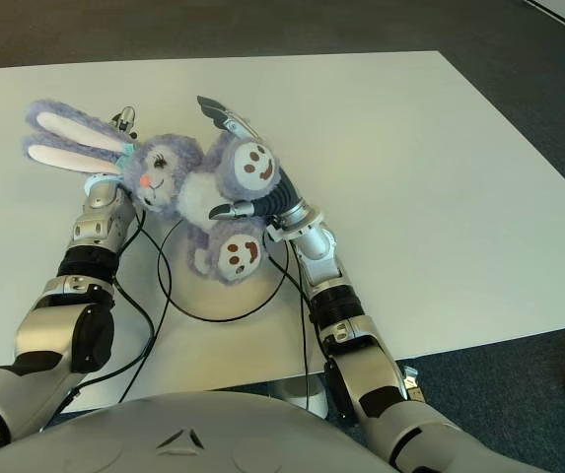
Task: Put the doll into the plate.
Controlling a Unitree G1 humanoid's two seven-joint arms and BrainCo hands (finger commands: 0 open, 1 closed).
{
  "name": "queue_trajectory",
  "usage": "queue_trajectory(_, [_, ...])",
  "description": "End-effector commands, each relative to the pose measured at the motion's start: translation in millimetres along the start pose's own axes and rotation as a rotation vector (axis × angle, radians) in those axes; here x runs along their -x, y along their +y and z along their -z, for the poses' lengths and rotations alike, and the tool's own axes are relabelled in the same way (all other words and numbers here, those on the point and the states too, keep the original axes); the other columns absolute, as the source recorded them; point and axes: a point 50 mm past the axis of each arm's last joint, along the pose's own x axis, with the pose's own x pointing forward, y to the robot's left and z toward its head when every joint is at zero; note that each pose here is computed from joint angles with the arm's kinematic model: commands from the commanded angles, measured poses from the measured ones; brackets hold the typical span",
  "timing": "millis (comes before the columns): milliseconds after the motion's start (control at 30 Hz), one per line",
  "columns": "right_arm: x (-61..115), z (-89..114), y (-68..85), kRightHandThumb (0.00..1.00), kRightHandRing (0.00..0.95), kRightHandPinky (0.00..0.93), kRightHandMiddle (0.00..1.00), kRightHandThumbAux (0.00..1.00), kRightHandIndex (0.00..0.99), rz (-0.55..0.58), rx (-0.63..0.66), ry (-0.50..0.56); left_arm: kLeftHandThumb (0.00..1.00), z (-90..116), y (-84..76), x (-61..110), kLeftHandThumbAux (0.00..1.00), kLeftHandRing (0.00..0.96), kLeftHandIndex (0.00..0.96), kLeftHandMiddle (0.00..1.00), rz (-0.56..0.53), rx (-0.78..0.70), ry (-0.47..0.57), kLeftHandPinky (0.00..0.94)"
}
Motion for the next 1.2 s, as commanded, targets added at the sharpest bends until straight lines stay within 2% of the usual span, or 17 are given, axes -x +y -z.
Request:
queue_trajectory(33, [27.7,10,4.0,0.027,0.0,0.0,0.0,0.427,0.0,0.047,-0.026,0.13,0.0,13,1.7,2.8,0.401,0.077,0.0,0.105,-0.008,0.0,0.058,0.0])
queue_trajectory(267, [19.1,4,3.0,0.049,0.0,0.0,0.0,0.405,0.0,0.08,-0.073,0.094,0.0,13,1.7,2.9,0.4,0.072,0.0,0.103,-0.005,-0.003,0.056,0.0])
queue_trajectory(400, [15.2,2,1.6,0.112,0.0,0.0,0.0,0.404,0.0,0.108,-0.123,0.07,0.0,13,1.8,2.9,0.401,0.069,0.0,0.1,-0.004,-0.005,0.055,0.0])
queue_trajectory(600, [7.2,0,-5.6,0.148,0.0,0.0,0.0,0.406,0.0,0.118,-0.152,0.062,0.0,13,1.8,2.2,0.401,0.07,0.0,0.101,-0.004,-0.006,0.056,0.0])
queue_trajectory(800, [2.3,-2,-8.0,0.199,0.0,0.0,0.0,0.418,0.014,0.13,-0.175,0.096,0.0,13,1.6,2.1,0.401,0.073,0.0,0.101,-0.002,-0.007,0.056,0.0])
queue_trajectory(1200, [-4.2,-7,-14.5,0.238,0.0,0.0,0.0,0.462,0.017,0.137,-0.18,0.173,0.0,14,0.3,1.8,0.405,0.069,0.0,0.099,-0.005,-0.005,0.059,0.0])
